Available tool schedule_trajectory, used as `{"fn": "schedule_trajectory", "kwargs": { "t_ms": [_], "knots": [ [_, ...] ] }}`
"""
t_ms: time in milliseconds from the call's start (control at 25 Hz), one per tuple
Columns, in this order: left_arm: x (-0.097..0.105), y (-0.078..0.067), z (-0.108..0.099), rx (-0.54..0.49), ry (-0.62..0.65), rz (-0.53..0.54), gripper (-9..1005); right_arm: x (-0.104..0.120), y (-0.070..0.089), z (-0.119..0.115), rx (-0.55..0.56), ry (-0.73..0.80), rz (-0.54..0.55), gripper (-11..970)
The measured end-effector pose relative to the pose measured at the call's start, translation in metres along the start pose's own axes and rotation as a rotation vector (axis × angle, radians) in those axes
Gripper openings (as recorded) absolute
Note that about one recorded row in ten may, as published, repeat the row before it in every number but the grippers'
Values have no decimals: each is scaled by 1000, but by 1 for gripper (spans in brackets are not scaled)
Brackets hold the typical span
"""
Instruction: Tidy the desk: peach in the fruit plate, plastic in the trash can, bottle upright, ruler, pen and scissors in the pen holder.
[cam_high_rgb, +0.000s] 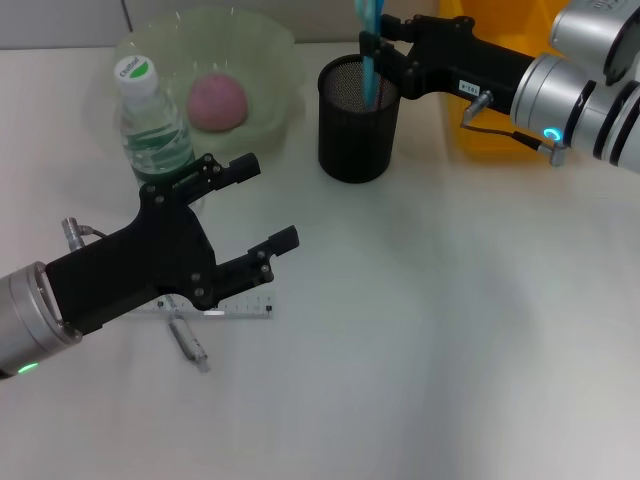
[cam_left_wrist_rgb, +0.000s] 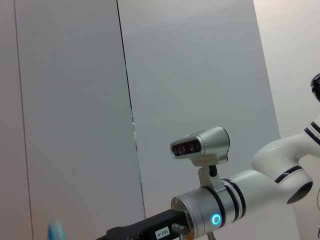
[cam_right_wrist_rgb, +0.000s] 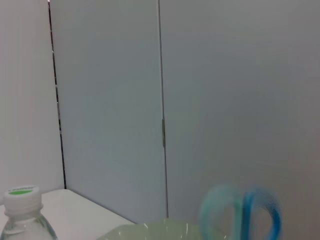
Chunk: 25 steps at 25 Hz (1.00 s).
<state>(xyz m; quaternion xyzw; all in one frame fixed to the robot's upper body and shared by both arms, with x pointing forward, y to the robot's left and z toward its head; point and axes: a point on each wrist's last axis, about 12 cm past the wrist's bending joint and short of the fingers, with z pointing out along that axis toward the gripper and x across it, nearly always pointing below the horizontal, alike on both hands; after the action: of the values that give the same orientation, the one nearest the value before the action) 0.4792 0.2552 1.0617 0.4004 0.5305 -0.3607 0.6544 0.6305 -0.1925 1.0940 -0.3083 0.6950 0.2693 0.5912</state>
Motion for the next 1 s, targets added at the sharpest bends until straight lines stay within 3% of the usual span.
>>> {"fn": "schedule_trajectory", "kwargs": {
  "t_ms": [280,560,720,1000],
  "knots": [
    [0,-1,0,-1,-3,-4,754,2,0,-1,6,8,6,395],
    [1,-2,-1,-3,-1,-8,754,1,-1,-6,-3,-22,9,419],
    [2,-3,-2,-6,1,-18,754,-4,-3,-25,-36,-93,3,433],
    [5,-5,-1,-12,8,-42,754,-8,5,-78,-146,-236,-28,457]
  ]
}}
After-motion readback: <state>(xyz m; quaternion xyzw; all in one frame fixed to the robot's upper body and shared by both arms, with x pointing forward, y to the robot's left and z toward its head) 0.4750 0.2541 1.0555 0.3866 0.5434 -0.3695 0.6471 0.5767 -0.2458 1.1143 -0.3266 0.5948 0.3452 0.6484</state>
